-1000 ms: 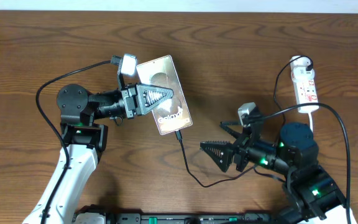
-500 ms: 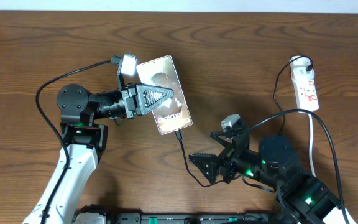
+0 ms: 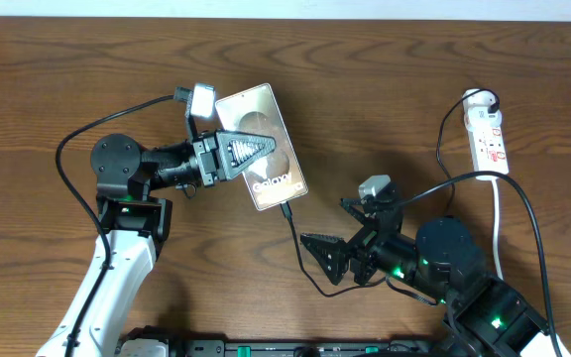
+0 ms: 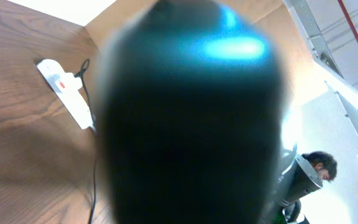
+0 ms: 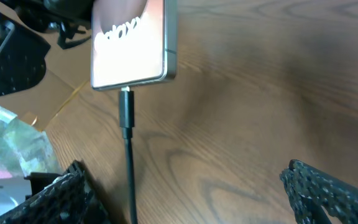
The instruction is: Plug charger to phone and switch on socket
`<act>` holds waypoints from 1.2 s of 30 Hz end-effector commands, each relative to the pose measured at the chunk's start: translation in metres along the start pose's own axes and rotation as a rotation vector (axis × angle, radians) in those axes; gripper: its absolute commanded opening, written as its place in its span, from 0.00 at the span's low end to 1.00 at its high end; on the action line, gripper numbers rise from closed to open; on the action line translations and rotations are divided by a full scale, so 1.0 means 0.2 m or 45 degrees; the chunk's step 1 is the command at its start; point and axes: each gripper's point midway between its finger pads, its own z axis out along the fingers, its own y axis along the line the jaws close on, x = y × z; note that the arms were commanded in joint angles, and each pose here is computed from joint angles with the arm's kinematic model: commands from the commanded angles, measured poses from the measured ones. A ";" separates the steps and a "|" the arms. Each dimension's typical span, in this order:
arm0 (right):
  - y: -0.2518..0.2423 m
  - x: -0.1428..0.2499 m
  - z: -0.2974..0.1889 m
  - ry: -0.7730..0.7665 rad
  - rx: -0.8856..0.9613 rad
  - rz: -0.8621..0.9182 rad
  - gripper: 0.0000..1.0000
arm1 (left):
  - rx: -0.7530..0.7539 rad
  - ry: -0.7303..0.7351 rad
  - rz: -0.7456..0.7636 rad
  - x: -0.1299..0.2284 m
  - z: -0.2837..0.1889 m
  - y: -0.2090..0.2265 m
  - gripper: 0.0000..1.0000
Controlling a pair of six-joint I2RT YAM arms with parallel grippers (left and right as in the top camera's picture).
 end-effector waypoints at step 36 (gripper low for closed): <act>0.07 -0.03 0.27 -0.011 -0.030 -0.042 0.97 | -0.100 -0.152 -0.056 -0.11 0.00 0.12 0.08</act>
